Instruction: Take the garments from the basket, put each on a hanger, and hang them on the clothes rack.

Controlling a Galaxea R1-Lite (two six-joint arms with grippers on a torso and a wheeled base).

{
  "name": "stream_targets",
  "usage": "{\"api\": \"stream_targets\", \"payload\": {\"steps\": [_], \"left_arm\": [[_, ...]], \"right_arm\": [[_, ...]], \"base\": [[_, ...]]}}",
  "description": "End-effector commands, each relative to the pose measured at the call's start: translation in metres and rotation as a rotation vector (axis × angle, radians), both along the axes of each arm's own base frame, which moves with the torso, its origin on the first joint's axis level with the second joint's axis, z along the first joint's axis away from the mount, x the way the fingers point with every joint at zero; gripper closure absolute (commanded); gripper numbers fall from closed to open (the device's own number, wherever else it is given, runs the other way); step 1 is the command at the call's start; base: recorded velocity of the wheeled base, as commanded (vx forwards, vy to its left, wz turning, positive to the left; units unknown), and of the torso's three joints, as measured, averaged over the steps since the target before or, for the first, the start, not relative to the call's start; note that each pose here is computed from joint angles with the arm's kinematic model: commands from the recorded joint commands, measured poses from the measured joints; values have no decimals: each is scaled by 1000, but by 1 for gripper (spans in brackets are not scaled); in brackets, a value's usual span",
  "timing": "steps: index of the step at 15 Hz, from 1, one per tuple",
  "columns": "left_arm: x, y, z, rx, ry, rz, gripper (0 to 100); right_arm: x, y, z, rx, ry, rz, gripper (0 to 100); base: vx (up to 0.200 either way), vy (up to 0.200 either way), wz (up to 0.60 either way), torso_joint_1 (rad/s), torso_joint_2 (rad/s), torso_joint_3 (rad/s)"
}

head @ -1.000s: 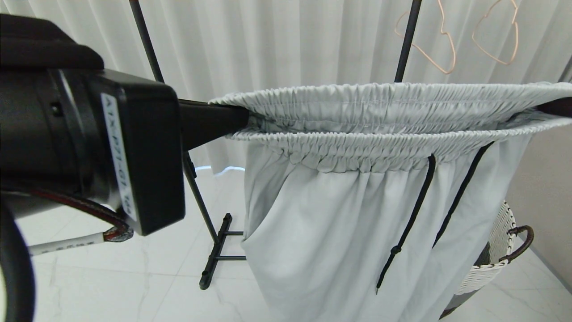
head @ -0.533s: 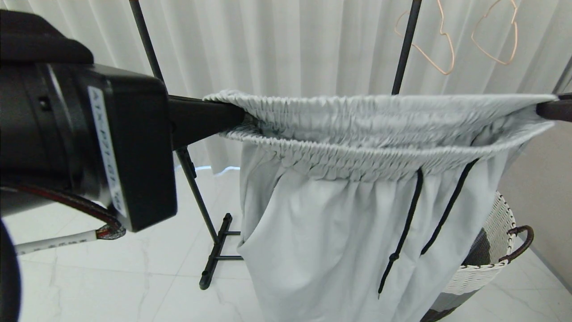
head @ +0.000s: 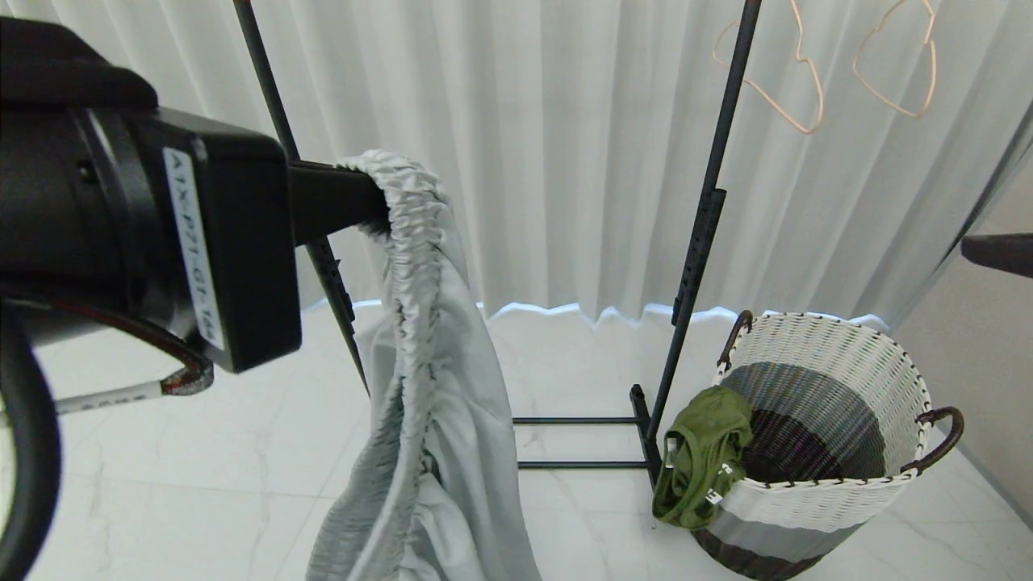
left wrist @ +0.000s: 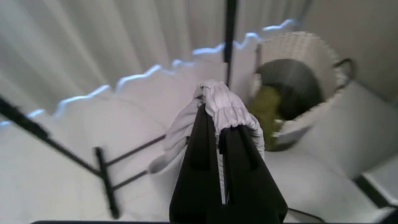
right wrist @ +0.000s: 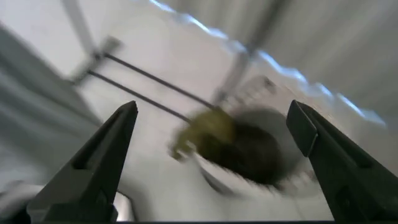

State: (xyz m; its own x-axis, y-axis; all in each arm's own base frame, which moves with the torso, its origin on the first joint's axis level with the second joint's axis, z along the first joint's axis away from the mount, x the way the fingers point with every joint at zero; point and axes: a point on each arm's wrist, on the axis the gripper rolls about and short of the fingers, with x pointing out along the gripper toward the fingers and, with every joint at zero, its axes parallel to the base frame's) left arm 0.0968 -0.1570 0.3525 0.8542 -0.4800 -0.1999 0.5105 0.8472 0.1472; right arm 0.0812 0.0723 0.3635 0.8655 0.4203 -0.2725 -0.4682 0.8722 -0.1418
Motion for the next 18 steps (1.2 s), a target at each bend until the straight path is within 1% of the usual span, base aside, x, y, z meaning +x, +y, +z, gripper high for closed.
{"api": "stream_targets", "payload": {"steps": [1,3,6,7,8,10,12,15,18], "left_arm": [[14,18,4,46,-40,99,100],[26,30,5,73,-52,163,100],[29,41,6,109,-74,162,100],[31,42,6,109,-74,173,100],[32,43,6,111,-73,177,100],[31,43,6,108,-73,178,100],[31,43,7,106,-75,178,100],[33,41,9,78,-98,180,100],[34,41,9,78,-100,186,100]], "right_arm": [[7,-24,-9,-104,59,-273,0],[11,-39,-13,-136,73,-408,0],[17,-58,-19,-215,96,-583,0],[17,-63,-22,-238,107,-631,0],[18,-67,-24,-244,116,-665,0],[20,-68,-25,-230,111,-665,0],[21,-67,-29,-214,103,-641,0],[26,-66,-31,-194,77,-630,0],[27,-66,-32,-186,79,-631,0]], "base": [[0,0,0,0,0,0],[0,0,0,0,0,0],[0,0,0,0,0,0],[0,0,0,0,0,0],[0,0,0,0,0,0],[0,0,0,0,0,0],[0,0,0,0,0,0],[0,0,0,0,0,0],[0,0,0,51,-248,-198]]}}
